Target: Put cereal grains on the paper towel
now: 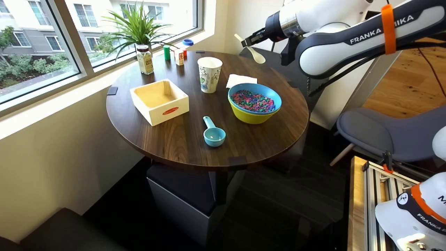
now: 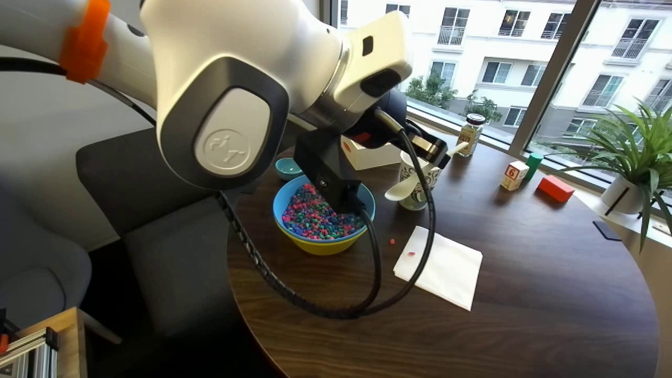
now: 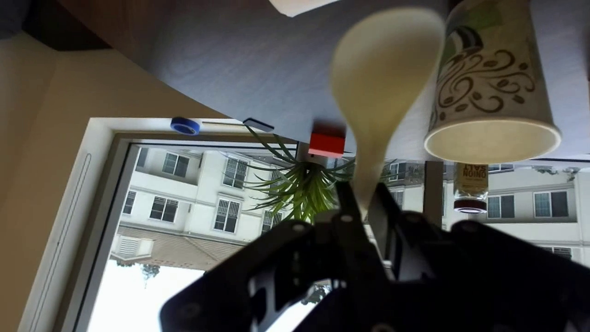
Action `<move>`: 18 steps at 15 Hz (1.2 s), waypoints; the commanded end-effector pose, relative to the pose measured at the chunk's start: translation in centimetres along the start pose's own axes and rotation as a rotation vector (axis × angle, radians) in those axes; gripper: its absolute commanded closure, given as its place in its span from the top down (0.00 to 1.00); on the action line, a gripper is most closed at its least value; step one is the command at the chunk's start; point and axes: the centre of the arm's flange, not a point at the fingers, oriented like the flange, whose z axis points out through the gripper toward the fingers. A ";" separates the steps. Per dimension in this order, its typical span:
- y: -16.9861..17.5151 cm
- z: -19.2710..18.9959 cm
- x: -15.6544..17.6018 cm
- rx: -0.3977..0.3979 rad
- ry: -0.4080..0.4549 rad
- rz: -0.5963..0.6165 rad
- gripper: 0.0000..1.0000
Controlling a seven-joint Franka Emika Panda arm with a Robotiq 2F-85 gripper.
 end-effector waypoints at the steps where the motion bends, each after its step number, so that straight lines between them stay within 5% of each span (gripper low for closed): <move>1: 1.9 2.4 -0.1 0.052 -0.031 0.050 0.03; 7: 4.9 4.6 -0.9 0.078 -0.093 0.152 0.03; 8: 4.8 1.7 -1.3 0.046 -0.057 0.143 0.13; 18: 6.2 4.6 -0.9 0.024 -0.087 0.184 0.03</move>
